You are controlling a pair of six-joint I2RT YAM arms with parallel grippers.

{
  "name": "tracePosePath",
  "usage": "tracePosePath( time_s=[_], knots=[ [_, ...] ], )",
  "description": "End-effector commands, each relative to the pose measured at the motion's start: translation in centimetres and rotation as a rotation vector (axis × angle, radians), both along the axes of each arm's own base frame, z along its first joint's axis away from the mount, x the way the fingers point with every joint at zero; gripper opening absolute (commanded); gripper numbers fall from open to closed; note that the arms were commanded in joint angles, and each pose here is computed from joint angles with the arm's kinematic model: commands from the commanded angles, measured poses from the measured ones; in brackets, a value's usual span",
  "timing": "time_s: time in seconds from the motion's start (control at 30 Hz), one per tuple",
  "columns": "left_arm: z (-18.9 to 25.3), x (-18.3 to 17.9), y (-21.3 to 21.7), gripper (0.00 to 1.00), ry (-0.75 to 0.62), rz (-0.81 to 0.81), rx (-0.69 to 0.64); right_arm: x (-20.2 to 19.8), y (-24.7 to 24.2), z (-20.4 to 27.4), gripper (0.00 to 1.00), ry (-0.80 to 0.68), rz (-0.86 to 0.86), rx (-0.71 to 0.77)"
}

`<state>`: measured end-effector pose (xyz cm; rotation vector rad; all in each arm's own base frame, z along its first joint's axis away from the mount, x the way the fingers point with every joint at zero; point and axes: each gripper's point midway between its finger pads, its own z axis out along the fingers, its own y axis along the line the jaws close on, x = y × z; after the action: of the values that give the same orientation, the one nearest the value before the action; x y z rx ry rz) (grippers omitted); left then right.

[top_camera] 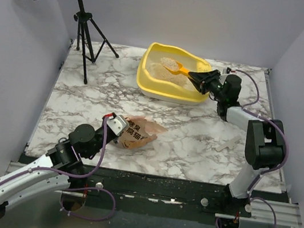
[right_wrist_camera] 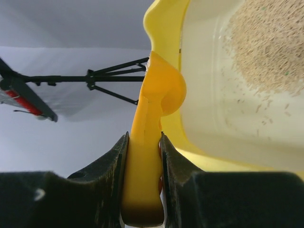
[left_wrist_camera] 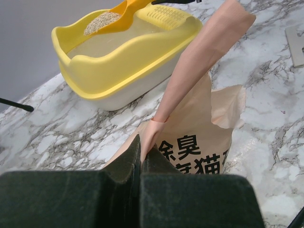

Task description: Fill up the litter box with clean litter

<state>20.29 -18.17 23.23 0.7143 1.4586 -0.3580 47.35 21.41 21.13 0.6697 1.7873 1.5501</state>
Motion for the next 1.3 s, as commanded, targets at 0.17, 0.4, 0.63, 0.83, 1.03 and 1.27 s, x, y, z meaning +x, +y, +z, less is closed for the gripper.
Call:
tracePosePath(
  time_s=[0.17,0.4,0.63,0.83,1.03,1.27],
  knots=[
    [2.8,0.0,-0.8,0.00,-0.045,-0.021,-0.096,2.6,-2.3,-3.4,0.00,0.048,-0.022,-0.442],
    [2.9,0.3,-0.2,0.00,-0.035,0.018,-0.095,2.5,-4.9,-3.0,0.01,0.053,-0.003,-0.740],
    [2.6,0.7,0.3,0.00,-0.014,0.059,-0.074,2.2,-7.0,0.4,0.01,-0.001,0.009,-1.007],
    [2.9,0.8,0.5,0.00,-0.016,0.070,-0.079,1.4,-5.3,5.3,0.01,-0.106,0.043,-1.150],
    [2.5,0.8,0.9,0.00,-0.008,0.084,-0.068,-0.3,-4.4,8.3,0.00,-0.154,0.033,-1.339],
    [2.6,0.7,0.9,0.00,-0.007,0.081,-0.072,-2.7,-3.6,10.4,0.01,-0.217,0.015,-1.359]
  ],
)
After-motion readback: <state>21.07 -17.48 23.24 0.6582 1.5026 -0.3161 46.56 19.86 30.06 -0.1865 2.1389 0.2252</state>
